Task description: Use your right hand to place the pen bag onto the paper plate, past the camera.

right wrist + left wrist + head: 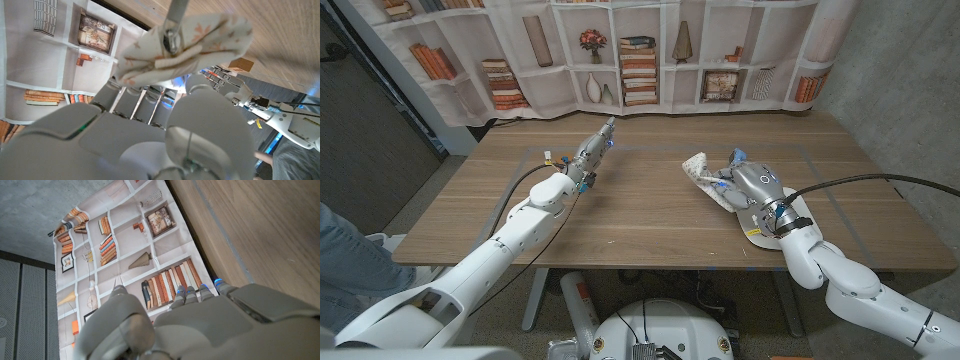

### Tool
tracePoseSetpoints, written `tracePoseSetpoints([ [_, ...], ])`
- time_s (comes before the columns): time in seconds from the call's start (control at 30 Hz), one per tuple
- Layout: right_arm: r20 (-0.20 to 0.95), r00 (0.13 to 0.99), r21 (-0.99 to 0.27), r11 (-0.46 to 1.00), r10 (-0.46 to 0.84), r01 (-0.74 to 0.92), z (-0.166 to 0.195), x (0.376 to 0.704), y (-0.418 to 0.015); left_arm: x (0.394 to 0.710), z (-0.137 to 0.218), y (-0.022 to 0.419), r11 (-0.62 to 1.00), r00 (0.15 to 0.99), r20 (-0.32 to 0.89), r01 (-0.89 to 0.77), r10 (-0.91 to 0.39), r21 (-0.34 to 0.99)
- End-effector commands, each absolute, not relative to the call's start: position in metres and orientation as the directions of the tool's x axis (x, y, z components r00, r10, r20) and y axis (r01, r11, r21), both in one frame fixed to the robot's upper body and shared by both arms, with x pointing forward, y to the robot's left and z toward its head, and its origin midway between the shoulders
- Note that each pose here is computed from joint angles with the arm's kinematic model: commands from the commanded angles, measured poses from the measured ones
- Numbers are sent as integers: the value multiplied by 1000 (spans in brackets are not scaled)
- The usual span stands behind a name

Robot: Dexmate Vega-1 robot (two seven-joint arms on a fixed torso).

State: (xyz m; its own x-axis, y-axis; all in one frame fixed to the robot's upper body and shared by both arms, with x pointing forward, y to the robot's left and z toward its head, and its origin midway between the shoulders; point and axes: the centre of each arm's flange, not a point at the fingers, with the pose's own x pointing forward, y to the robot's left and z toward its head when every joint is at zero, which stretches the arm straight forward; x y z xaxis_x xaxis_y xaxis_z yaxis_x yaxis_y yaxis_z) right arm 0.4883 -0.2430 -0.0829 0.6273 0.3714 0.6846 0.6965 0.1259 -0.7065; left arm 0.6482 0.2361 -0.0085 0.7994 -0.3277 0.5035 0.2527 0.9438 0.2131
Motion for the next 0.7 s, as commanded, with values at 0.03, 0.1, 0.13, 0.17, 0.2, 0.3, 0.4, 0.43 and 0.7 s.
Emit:
tracePoseSetpoints([
  [0.03,702,643,-698,117,307,707,-87,482,-261,650,-7,234,942,802,498,253,-331,219],
  [0.1,704,645,-697,114,299,708,-87,481,-262,650,-7,233,942,801,498,255,-332,219],
  [0.13,703,647,-698,112,295,707,-88,480,-263,650,-7,232,941,801,497,255,-334,221],
  [0.17,703,649,-698,112,292,707,-88,480,-264,651,-7,232,941,800,497,256,-335,222],
  [0.2,704,650,-698,111,286,707,-89,480,-265,651,-6,232,940,800,496,257,-336,223],
  [0.3,706,655,-698,109,270,707,-90,479,-268,652,-6,231,940,800,495,259,-338,223],
  [0.4,707,659,-699,108,256,707,-91,479,-271,653,-5,230,939,800,494,261,-341,225],
  [0.43,707,661,-699,106,251,707,-92,479,-272,654,-5,230,938,800,493,262,-342,225],
  [0.7,708,675,-701,95,209,706,-94,480,-280,657,-4,230,937,800,490,266,-345,226],
])
